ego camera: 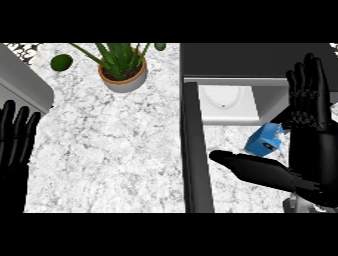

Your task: Pick up the milk, place it into the microwave and close the microwave

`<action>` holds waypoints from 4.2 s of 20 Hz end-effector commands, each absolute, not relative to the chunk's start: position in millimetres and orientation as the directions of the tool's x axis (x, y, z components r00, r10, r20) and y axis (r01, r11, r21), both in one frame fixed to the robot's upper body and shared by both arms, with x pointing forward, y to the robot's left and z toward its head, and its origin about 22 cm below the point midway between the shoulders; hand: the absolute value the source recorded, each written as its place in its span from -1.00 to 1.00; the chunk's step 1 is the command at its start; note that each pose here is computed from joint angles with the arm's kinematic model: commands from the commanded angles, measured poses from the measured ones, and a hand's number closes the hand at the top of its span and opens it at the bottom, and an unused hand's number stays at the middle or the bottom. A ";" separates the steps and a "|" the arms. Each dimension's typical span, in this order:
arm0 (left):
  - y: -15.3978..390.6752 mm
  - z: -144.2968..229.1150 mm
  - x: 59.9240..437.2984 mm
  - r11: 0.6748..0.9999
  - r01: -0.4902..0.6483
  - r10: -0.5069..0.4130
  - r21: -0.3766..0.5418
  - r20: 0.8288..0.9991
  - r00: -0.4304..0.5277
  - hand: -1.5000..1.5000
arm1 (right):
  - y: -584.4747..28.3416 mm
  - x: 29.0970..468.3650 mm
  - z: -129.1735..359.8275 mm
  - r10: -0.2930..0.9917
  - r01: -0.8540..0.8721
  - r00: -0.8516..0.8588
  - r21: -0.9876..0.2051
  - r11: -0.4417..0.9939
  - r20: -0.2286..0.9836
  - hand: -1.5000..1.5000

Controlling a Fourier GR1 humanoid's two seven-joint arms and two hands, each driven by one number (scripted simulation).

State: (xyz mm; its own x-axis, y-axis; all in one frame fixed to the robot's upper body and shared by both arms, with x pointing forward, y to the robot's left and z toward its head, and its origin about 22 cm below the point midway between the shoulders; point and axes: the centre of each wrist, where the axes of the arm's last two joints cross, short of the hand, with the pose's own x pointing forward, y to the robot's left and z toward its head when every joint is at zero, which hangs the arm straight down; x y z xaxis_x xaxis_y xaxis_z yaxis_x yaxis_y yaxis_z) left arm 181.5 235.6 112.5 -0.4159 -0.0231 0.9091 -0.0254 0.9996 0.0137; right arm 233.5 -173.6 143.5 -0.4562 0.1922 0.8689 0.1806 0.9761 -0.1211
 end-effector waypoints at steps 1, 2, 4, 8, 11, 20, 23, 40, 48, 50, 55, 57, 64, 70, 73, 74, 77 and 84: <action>248.3 117.8 167.8 0.999 -0.039 -0.017 0.003 0.923 -0.384 -1.00 | -145.4 233.2 143.5 0.199 0.211 -0.436 -0.115 0.971 0.878 -1.00; 237.6 119.4 160.6 0.999 -0.030 0.001 -0.014 0.922 -0.386 -1.00 | -133.9 232.1 149.8 0.203 0.201 -0.433 -0.125 0.972 0.878 -1.00; 252.3 112.0 139.3 0.999 -0.041 -0.001 -0.016 0.927 -0.374 -1.00 | -144.7 210.6 136.7 0.215 0.230 -0.419 -0.126 0.965 0.882 -1.00; 266.7 107.3 125.0 0.999 -0.048 -0.019 0.001 0.925 -0.379 -1.00 | -141.5 230.0 152.8 0.261 0.304 -0.376 -0.148 0.941 0.889 -1.00; 258.3 122.7 131.2 0.999 -0.047 0.002 -0.022 0.923 -0.385 -1.00 | -159.5 218.5 124.4 0.284 0.320 -0.336 -0.175 0.931 0.898 -1.00; 281.9 106.1 103.9 0.999 -0.031 0.012 -0.025 0.925 -0.379 -1.00 | -163.7 237.7 84.8 0.277 0.342 -0.272 -0.177 0.923 0.921 -1.00; 272.4 117.9 93.4 0.998 -0.055 0.011 -0.034 0.924 -0.381 -1.00 | -175.8 231.7 77.5 0.267 0.355 -0.264 -0.164 0.920 0.927 -1.00; 297.9 123.4 64.7 0.999 -0.033 -0.006 -0.007 0.929 -0.371 -1.00 | -247.1 217.3 -23.8 0.279 0.475 -0.132 -0.187 0.860 0.951 -1.00; 291.8 123.5 70.9 1.000 -0.026 -0.004 -0.006 0.923 -0.385 -1.00 | -255.4 216.0 -71.7 0.240 0.468 -0.131 -0.153 0.870 0.962 -1.00; 308.5 124.5 67.4 0.999 -0.032 -0.014 0.002 0.922 -0.388 -1.00 | -266.6 215.5 -65.1 0.241 0.431 -0.111 -0.172 0.886 0.964 -1.00; 301.5 133.2 60.4 1.000 -0.021 -0.001 -0.007 0.927 -0.375 -1.00 | -292.9 236.2 -74.8 0.258 0.448 -0.122 -0.179 0.876 0.958 -1.00; 302.4 123.9 71.9 1.000 -0.009 0.011 -0.015 0.923 -0.384 -1.00 | -297.7 240.7 -84.3 0.265 0.450 -0.109 -0.191 0.873 0.958 -1.00; 297.5 122.2 58.5 1.000 -0.015 0.010 -0.017 0.925 -0.379 -1.00 | -289.9 242.2 -127.4 0.295 0.455 -0.097 -0.222 0.863 0.950 -1.00; 308.3 121.4 64.4 1.000 -0.018 0.006 -0.013 0.927 -0.375 -1.00 | -293.4 261.1 -123.3 0.282 0.417 -0.122 -0.208 0.884 0.952 1.00; 315.0 109.8 56.1 1.000 -0.006 0.013 -0.016 0.928 -0.371 -1.00 | -308.5 254.1 -131.0 0.303 0.368 -0.173 -0.224 0.902 0.937 1.00; 313.2 116.2 65.9 1.000 -0.011 0.007 -0.012 0.928 -0.372 -1.00 | -286.7 274.6 -120.9 0.296 0.355 -0.203 -0.212 0.910 0.933 1.00; 312.4 127.0 62.2 1.000 -0.013 0.018 -0.025 0.924 -0.381 -1.00 | -284.0 246.8 -141.6 0.409 0.399 -0.233 -0.297 0.868 0.882 1.00; 311.7 122.4 61.1 1.000 -0.027 -0.002 -0.008 0.930 -0.367 -1.00 | -291.1 259.7 -130.6 0.286 0.293 -0.320 -0.192 0.937 0.903 1.00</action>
